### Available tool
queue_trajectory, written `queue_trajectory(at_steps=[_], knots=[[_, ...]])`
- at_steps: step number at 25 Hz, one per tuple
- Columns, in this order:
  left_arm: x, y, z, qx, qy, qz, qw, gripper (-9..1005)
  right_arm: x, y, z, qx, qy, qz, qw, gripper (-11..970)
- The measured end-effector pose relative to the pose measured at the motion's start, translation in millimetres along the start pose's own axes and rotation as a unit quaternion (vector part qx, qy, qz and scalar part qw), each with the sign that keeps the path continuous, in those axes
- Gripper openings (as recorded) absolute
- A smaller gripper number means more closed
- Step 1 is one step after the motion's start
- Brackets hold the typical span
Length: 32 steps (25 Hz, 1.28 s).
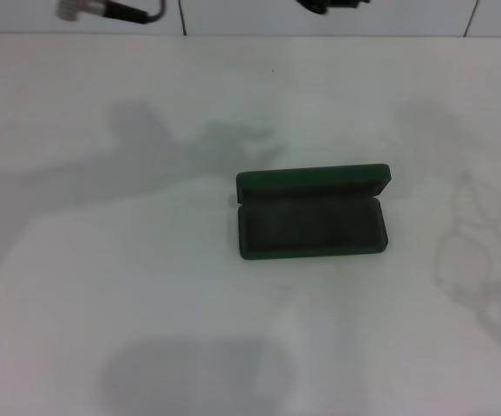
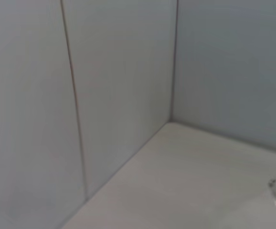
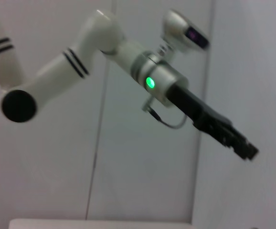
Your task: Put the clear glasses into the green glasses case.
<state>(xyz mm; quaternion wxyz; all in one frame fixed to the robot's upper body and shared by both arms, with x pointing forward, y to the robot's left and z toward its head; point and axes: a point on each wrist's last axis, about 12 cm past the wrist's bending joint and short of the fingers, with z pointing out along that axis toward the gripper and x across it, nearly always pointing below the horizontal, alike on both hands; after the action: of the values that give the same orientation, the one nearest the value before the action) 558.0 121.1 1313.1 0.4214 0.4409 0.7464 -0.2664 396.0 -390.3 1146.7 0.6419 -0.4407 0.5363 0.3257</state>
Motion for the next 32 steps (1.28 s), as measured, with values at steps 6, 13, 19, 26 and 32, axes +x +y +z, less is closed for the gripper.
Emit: queue_trajectory(at_steps=[6,13,19,26,32], knots=[[21,21.0,-12,0.083,-0.014,-0.088,0.992,295,-20,-9.4,22,-0.046,-0.043,-0.068,0.996,45],[47,34.9,-13,0.162,-0.043,-0.160,0.973,297,-32,-20.6,48,-0.094,-0.077,-0.113,0.986,46],[59,36.9,-8,0.194,-0.061,-0.186,0.961,298,-33,-29.9,76,-0.140,-0.110,-0.129,0.976,48],[74,39.5,-2,0.261,-0.088,-0.220,0.936,300,-33,-38.3,101,-0.172,-0.139,-0.141,0.965,49],[83,45.3,-4,0.274,-0.113,-0.241,0.924,392,-33,-39.5,107,-0.175,-0.150,-0.144,0.962,51]])
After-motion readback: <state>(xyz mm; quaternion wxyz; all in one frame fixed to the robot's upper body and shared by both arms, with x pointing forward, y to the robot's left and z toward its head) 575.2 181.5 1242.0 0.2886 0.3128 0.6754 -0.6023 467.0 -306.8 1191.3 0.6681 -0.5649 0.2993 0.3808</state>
